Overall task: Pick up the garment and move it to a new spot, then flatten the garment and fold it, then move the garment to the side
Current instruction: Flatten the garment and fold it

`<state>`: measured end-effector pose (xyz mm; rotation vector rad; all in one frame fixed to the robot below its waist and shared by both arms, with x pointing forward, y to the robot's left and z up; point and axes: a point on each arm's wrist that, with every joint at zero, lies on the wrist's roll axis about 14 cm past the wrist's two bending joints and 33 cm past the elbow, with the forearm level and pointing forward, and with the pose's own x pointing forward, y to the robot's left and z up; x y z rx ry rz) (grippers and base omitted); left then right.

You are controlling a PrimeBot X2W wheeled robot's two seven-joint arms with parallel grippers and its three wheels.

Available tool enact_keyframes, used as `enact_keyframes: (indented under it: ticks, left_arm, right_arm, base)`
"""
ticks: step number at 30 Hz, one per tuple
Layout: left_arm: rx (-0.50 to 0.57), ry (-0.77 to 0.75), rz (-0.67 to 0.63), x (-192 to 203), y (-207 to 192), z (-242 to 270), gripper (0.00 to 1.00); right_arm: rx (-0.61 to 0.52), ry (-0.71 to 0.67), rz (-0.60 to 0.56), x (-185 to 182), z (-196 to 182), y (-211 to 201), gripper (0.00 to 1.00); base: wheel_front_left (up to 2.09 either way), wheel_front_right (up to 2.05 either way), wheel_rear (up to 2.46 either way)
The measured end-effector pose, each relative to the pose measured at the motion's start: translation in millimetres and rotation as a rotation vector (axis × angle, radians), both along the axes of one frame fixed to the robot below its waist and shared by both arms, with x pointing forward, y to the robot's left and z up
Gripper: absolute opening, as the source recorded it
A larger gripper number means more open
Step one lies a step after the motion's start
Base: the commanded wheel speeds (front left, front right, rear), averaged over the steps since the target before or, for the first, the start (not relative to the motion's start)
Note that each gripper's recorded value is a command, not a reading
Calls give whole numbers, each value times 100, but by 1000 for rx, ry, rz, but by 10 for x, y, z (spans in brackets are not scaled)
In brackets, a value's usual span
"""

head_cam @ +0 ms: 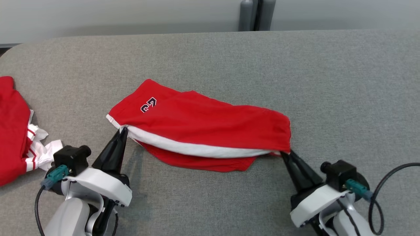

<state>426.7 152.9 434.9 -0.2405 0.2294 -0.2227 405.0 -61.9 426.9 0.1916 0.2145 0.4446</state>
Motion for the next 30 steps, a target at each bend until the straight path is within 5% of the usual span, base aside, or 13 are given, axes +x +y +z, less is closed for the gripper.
enact_keyframes:
  ticks: [15, 23, 30]
  left_arm:
    - [-17, -414, -69, 327, -298, 1495, 0]
    - [-11, -675, -119, 303, -487, 2515, 0]
    - [-22, -761, -154, 241, -621, 2894, 0]
  right_arm:
    - [-47, -389, -143, 503, 1450, -628, 0]
    - [-78, -629, -226, 483, 2448, -952, 0]
    - [-80, -704, -251, 422, 2829, -1051, 0]
  base:
    - [0, 0, 0]
    - [0, 0, 0]
    - [0, 0, 0]
